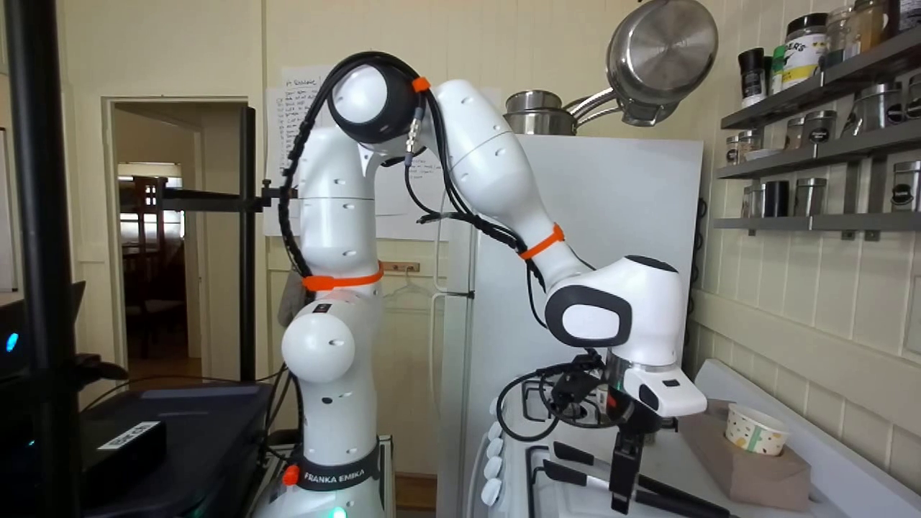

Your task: Put the tongs on the first top shelf

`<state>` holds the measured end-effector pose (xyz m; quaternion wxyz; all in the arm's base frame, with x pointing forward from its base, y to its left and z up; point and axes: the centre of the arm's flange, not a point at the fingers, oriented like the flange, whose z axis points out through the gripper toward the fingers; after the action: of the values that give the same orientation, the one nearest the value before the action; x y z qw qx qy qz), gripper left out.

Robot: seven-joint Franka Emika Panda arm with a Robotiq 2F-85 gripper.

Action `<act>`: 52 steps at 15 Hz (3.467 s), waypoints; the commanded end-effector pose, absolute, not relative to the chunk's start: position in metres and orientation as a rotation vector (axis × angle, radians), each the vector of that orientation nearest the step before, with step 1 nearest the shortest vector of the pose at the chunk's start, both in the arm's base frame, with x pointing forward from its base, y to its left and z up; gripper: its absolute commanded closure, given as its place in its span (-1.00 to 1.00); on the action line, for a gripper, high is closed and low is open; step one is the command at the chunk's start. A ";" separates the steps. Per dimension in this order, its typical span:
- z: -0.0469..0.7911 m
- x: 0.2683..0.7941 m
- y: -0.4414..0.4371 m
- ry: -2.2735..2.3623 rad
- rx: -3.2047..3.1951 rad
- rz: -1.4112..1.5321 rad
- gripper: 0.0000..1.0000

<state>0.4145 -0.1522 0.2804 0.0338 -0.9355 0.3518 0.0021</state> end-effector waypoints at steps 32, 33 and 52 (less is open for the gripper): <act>0.254 0.446 -0.146 0.878 -2.940 -0.104 0.67; 0.253 0.446 -0.145 0.871 -2.943 -0.103 0.70; 0.486 0.394 -0.065 0.331 -3.313 -0.974 0.96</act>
<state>0.4246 -0.0818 0.4297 -0.1493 -0.9622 0.0930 -0.2080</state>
